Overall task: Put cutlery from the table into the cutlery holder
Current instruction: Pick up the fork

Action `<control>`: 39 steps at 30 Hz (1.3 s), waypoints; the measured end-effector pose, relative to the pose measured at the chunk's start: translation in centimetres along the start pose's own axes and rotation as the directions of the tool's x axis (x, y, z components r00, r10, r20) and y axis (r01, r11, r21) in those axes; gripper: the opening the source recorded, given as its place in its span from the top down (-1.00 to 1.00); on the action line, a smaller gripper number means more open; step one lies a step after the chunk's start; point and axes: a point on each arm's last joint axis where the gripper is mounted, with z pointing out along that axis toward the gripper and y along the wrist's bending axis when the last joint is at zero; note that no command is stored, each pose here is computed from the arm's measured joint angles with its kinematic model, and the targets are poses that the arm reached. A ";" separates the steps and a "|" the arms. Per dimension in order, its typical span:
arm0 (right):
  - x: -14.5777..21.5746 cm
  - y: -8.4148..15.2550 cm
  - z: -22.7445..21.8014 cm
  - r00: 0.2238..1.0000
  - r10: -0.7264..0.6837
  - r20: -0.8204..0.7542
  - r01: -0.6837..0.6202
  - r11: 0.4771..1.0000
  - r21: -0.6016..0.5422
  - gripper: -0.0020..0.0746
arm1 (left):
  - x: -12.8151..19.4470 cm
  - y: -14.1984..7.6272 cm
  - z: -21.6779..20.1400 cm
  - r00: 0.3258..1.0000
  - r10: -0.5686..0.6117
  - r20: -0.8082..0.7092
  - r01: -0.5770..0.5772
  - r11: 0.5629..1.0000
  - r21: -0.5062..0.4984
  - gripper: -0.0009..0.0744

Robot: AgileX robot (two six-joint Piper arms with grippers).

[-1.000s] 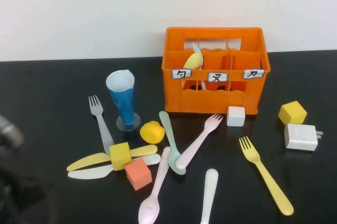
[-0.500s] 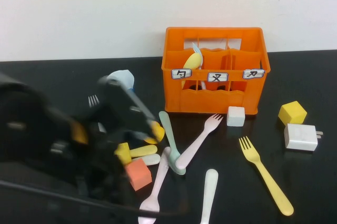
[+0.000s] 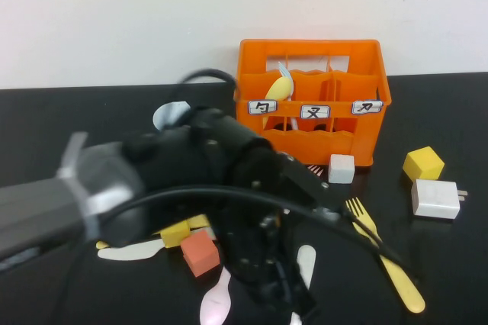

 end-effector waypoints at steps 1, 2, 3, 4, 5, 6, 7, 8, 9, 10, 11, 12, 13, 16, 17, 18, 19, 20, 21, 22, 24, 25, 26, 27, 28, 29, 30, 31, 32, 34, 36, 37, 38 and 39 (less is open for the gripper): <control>0.0 0.0 0.0 1.000 0.000 0.000 0.000 1.000 0.000 0.95 | -0.3 -0.1 0.7 1.000 -0.016 -0.009 0.016 1.000 0.014 0.45; 0.0 0.0 0.0 1.000 0.000 0.000 0.000 1.000 0.000 0.95 | -0.7 -0.2 1.3 0.999 -0.033 -0.018 0.034 0.999 0.027 0.34; 0.0 0.0 0.0 1.000 0.000 0.000 0.000 1.000 0.000 0.95 | -0.9 -0.2 2.0 0.998 -0.051 -0.026 0.052 0.998 0.036 0.23; 0.0 0.0 0.0 1.000 0.000 0.000 0.000 1.000 0.000 0.95 | -1.1 -0.2 2.6 0.997 -0.066 -0.033 0.067 0.997 0.043 0.09; 0.0 0.0 0.0 1.000 0.000 0.000 0.000 1.000 0.000 0.95 | -1.3 -0.2 3.2 0.996 -0.078 -0.042 0.079 0.996 0.046 -0.01; 0.0 0.0 0.0 1.000 0.000 0.000 0.000 1.000 0.000 0.95 | -1.5 -0.2 3.6 0.994 -0.098 -0.045 0.100 0.994 0.045 -0.06; 0.0 0.0 0.0 1.000 0.000 0.000 0.000 1.000 0.000 0.95 | -1.7 -0.2 4.1 0.992 -0.117 -0.050 0.119 0.992 0.046 -0.10; 0.0 0.0 0.0 1.000 0.000 0.000 0.000 1.000 0.000 0.95 | -1.9 -0.2 4.6 0.990 -0.134 -0.049 0.136 0.990 0.044 -0.12; 0.0 0.0 0.0 1.000 0.000 0.000 0.000 1.000 0.000 0.95 | -2.0 -0.1 5.0 0.988 -0.147 -0.050 0.149 0.988 0.043 -0.14; 0.0 0.0 0.0 1.000 0.000 0.000 0.000 1.000 0.000 0.95 | -2.1 -0.1 5.4 0.986 -0.159 -0.048 0.161 0.986 0.043 -0.15; 0.0 0.0 0.0 1.000 0.000 0.000 0.000 1.000 0.000 0.95 | -2.2 -0.1 5.8 0.985 -0.169 -0.045 0.171 0.984 0.042 -0.16; 0.0 0.0 0.0 1.000 0.000 0.000 0.000 1.000 0.000 0.95 | -2.3 -0.1 6.0 0.983 -0.177 -0.045 0.179 0.983 0.042 -0.17; 0.0 0.0 0.0 1.000 0.000 0.000 0.000 1.000 0.000 0.95 | -2.4 -0.1 6.1 0.981 -0.188 -0.044 0.189 0.981 0.042 -0.17; 0.0 0.0 0.0 1.000 0.000 0.000 0.000 1.000 0.000 0.95 | -2.7 0.0 6.3 0.978 -0.206 -0.029 0.207 0.978 0.037 -0.17; 0.0 0.0 0.0 1.000 0.000 0.000 0.000 1.000 0.000 0.95 | -2.7 0.0 6.3 0.978 -0.208 -0.030 0.209 0.977 0.037 -0.17; 0.0 0.0 0.0 1.000 0.000 0.000 0.000 1.000 0.000 0.95 | -2.7 0.0 6.3 0.978 -0.207 -0.028 0.208 0.977 0.036 -0.17; 0.0 0.0 0.0 1.000 0.000 0.000 0.000 1.000 0.000 0.95 | -2.7 0.0 6.3 0.977 -0.210 -0.028 0.211 0.977 0.034 -0.17; 0.0 0.0 0.0 1.000 0.000 0.000 0.000 1.000 0.000 0.95 | -2.7 0.1 6.3 0.976 -0.217 -0.027 0.218 0.976 0.030 -0.15; 0.0 0.0 0.0 1.000 0.000 0.000 0.000 1.000 0.000 0.95 | -2.7 0.1 6.3 0.975 -0.221 -0.027 0.221 0.975 0.024 -0.12; 0.0 0.0 0.0 1.000 0.000 0.000 0.000 1.000 0.000 0.95 | -2.8 0.2 6.4 0.974 -0.224 -0.026 0.225 0.974 0.016 -0.05; 0.0 0.0 0.0 1.000 0.000 0.000 0.000 1.000 0.000 0.95 | -2.8 0.4 6.4 0.976 -0.218 -0.028 0.218 0.976 -0.006 0.11; 0.0 0.0 0.0 1.000 0.000 0.000 0.000 1.000 0.000 0.95 | -2.7 0.5 6.5 0.977 -0.211 -0.030 0.210 0.977 -0.018 0.28; 0.0 0.0 0.0 1.000 0.000 0.000 0.000 1.000 0.000 0.95 | -2.7 0.6 6.5 0.979 -0.203 -0.033 0.202 0.979 -0.029 0.43; 0.0 0.0 0.0 1.000 0.000 0.000 0.000 1.000 0.000 0.95 | -2.7 0.7 6.5 0.979 -0.200 -0.034 0.199 0.979 -0.035 0.55; 0.0 0.0 0.0 1.000 0.000 0.000 0.000 1.000 0.000 0.95 | -2.7 0.7 6.5 0.980 -0.197 -0.036 0.195 0.980 -0.042 0.66; 0.0 0.0 0.0 1.000 0.000 0.000 0.000 1.000 0.000 0.95 | -2.7 0.8 6.5 0.980 -0.194 -0.035 0.192 0.980 -0.046 0.65; 0.0 0.0 0.0 1.000 0.000 0.000 0.000 1.000 0.000 0.95 | -2.7 0.8 6.5 0.980 -0.194 -0.035 0.192 0.980 -0.046 0.64; 0.0 0.0 0.0 1.000 0.000 0.000 0.000 1.000 0.000 0.95 | -2.7 0.8 6.5 0.981 -0.193 -0.035 0.191 0.980 -0.047 0.64; 0.0 0.0 0.0 1.000 0.000 0.000 0.000 1.000 0.000 0.95 | -2.7 0.8 6.5 0.981 -0.192 -0.035 0.191 0.981 -0.047 0.64; 0.0 0.0 0.0 1.000 0.000 0.000 0.000 1.000 0.000 0.95 | -2.6 0.8 6.5 0.981 -0.191 -0.037 0.190 0.981 -0.049 0.64; 0.0 0.0 0.0 1.000 0.000 0.000 0.000 1.000 0.000 0.95 | -2.6 0.8 6.5 0.982 -0.183 -0.040 0.181 0.982 -0.051 0.64; 0.0 0.0 0.0 1.000 0.000 0.000 0.000 1.000 0.000 0.95 | -2.6 0.8 6.4 0.983 -0.177 -0.044 0.175 0.983 -0.052 0.64; 0.0 0.0 0.0 1.000 0.000 0.000 0.000 1.000 0.000 0.95 | -2.5 0.8 6.3 0.985 -0.166 -0.046 0.164 0.985 -0.054 0.64; 0.0 0.0 0.0 1.000 0.000 0.000 0.000 1.000 0.000 0.95 | -2.4 0.8 6.0 0.987 -0.152 -0.050 0.149 0.987 -0.059 0.64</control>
